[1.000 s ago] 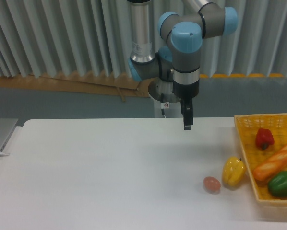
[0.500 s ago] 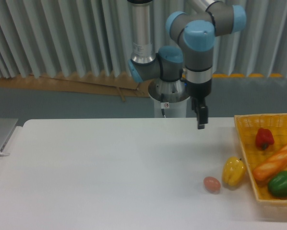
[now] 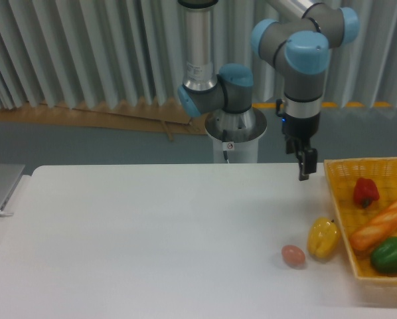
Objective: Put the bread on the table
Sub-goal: 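Move the gripper over the basket above the bread loaf, then lower the open gripper into the basket onto the bread loaf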
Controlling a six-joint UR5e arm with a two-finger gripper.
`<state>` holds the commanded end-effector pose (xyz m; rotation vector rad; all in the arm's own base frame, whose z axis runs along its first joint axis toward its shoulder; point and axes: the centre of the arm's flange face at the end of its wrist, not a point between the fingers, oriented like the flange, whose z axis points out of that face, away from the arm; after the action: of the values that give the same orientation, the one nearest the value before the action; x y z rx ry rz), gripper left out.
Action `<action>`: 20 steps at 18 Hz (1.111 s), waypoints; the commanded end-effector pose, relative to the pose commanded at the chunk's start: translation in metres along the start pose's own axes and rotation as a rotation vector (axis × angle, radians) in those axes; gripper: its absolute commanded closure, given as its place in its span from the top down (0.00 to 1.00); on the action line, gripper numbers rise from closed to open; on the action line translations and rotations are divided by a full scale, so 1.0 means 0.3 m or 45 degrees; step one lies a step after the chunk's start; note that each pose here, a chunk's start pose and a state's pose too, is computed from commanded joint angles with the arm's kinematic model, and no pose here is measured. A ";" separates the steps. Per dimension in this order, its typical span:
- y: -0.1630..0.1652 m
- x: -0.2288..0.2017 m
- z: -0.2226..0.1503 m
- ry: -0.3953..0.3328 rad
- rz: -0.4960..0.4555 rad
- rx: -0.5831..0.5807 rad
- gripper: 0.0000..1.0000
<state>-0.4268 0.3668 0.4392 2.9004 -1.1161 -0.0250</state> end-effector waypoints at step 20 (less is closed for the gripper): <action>0.377 -0.119 0.223 -0.003 -0.272 -0.019 1.00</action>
<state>-0.5307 0.3051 0.3766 2.9921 -0.7975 -0.0414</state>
